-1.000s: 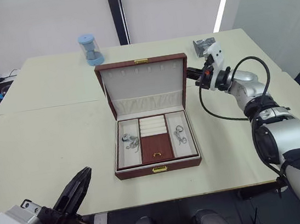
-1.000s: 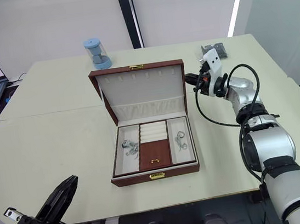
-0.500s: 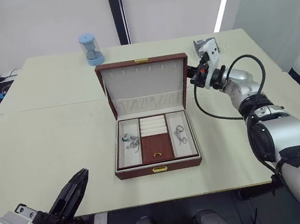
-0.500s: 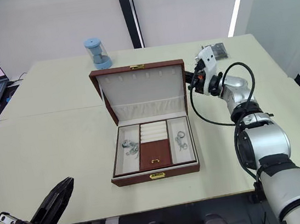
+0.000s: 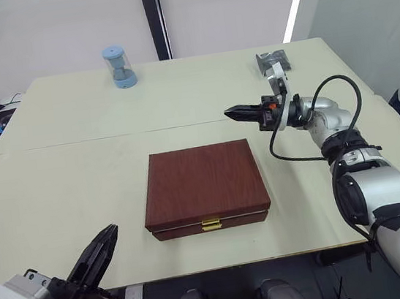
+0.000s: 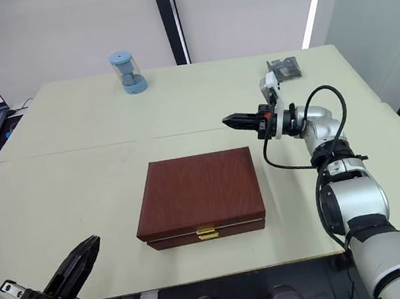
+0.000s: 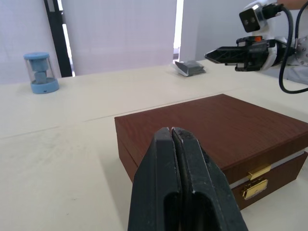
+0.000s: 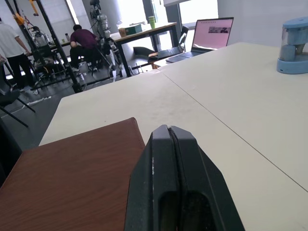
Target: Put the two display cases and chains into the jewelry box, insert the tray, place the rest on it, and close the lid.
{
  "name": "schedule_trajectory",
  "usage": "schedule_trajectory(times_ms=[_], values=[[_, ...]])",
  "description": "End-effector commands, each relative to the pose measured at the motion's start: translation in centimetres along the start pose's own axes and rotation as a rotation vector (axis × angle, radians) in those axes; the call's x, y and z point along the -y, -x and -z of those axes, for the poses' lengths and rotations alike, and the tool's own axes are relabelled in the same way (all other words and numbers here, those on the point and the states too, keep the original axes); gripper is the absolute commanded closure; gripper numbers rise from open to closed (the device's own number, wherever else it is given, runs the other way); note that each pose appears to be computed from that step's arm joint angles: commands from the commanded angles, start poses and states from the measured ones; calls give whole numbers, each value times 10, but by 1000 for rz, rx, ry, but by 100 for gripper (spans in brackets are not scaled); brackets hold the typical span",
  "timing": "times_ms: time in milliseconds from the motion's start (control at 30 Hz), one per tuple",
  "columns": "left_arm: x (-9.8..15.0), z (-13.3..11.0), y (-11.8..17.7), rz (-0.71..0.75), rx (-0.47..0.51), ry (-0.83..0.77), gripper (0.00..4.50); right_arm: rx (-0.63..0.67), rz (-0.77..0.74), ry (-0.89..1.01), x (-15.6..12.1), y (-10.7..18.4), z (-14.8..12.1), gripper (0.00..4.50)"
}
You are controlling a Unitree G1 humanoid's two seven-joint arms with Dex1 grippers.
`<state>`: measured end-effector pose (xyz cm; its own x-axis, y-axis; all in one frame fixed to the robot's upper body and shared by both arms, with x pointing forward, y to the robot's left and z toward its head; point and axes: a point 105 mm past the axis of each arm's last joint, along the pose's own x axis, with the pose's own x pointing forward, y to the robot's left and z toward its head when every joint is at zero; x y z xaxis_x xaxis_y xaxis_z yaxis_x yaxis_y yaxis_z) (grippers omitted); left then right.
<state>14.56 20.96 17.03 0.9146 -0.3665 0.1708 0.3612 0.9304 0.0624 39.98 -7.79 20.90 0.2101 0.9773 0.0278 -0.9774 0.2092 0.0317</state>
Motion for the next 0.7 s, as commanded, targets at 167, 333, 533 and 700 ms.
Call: schedule_trajectory(times_ms=[167,333,533,700], values=[[-36,6,-3,-120,-88,-7,328,28,130,106,9,19,-3,370],[-63,18,-11,-143,-169,51,170,-7,201,150,1,50,12,222],[-111,26,-27,-144,-245,54,0,-101,296,171,-20,91,39,22],[-138,24,-37,-126,-261,22,0,-170,413,156,-30,128,56,2]])
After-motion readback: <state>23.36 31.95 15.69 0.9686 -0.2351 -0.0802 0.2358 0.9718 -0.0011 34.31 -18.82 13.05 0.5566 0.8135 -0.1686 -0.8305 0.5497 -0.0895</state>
